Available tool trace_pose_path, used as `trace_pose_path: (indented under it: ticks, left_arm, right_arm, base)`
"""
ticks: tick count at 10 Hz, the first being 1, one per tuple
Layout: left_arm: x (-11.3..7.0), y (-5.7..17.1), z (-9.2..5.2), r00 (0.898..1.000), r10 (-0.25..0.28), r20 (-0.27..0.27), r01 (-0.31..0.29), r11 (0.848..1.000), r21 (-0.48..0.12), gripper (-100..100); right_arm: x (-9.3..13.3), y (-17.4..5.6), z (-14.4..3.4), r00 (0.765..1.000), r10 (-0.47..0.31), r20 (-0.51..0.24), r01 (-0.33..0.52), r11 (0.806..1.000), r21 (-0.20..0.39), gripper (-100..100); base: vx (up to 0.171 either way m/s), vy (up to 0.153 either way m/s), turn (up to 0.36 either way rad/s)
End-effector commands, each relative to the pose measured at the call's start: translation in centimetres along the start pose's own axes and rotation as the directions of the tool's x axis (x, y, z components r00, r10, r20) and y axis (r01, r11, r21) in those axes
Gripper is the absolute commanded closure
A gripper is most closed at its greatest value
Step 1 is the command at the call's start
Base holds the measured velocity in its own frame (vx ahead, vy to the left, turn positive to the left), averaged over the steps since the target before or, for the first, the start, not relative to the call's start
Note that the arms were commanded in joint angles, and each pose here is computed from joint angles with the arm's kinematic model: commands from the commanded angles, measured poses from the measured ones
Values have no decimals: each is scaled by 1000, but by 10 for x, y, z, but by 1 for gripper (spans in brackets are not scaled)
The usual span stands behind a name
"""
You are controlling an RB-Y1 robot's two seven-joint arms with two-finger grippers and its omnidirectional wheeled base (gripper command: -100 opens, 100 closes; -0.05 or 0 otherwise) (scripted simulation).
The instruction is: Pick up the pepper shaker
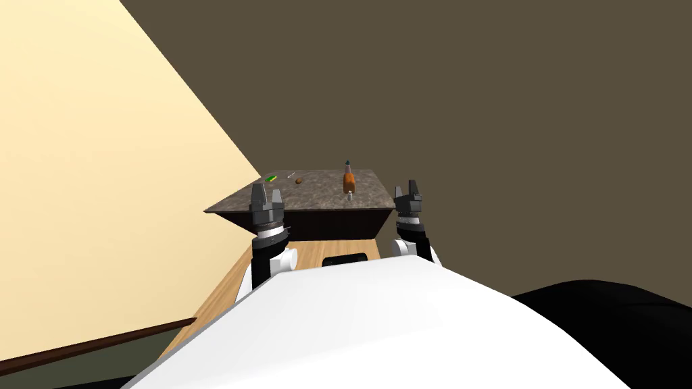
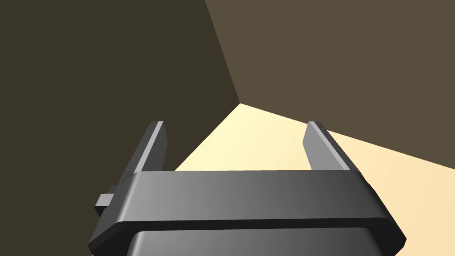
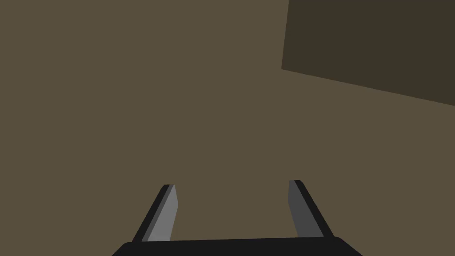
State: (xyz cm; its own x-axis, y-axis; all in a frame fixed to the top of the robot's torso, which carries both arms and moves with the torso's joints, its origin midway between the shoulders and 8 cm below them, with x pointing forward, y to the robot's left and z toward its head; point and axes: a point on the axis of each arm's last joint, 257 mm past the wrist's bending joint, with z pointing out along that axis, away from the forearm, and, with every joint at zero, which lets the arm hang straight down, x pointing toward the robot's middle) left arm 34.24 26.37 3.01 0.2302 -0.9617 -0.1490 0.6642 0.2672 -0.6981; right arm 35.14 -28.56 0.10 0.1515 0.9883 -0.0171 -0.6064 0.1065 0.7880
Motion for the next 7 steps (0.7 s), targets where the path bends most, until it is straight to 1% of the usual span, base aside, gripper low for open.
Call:
trace_pose_path:
  ticks: [1,3,5,6,7]
  left_arm:
    - [0,0,0,1000,0,0,0,1000,0,0]
    - [0,0,0,1000,0,0,0,1000,0,0]
    - [0,0,0,1000,0,0,0,1000,0,0]
    - [0,0,0,1000,0,0,0,1000,0,0]
    - [0,0,0,1000,0,0,0,1000,0,0]
  right_arm:
    - [2,-6,-1,999,-27,-31,27,1000,12,-100]
    - [4,-18,-2,994,-76,-74,79,996,35,-100]
    - [3,-36,-4,984,-136,-111,144,988,64,-100]
    - [1,-46,-5,977,-169,-127,180,980,81,-100]
    - [-5,-67,-7,959,-237,-156,255,960,112,-100]
  base:
    - [-8,23,9]
    - [-23,58,11]
    - [-34,90,16]
    - [-47,122,26]
    - [-89,159,51]
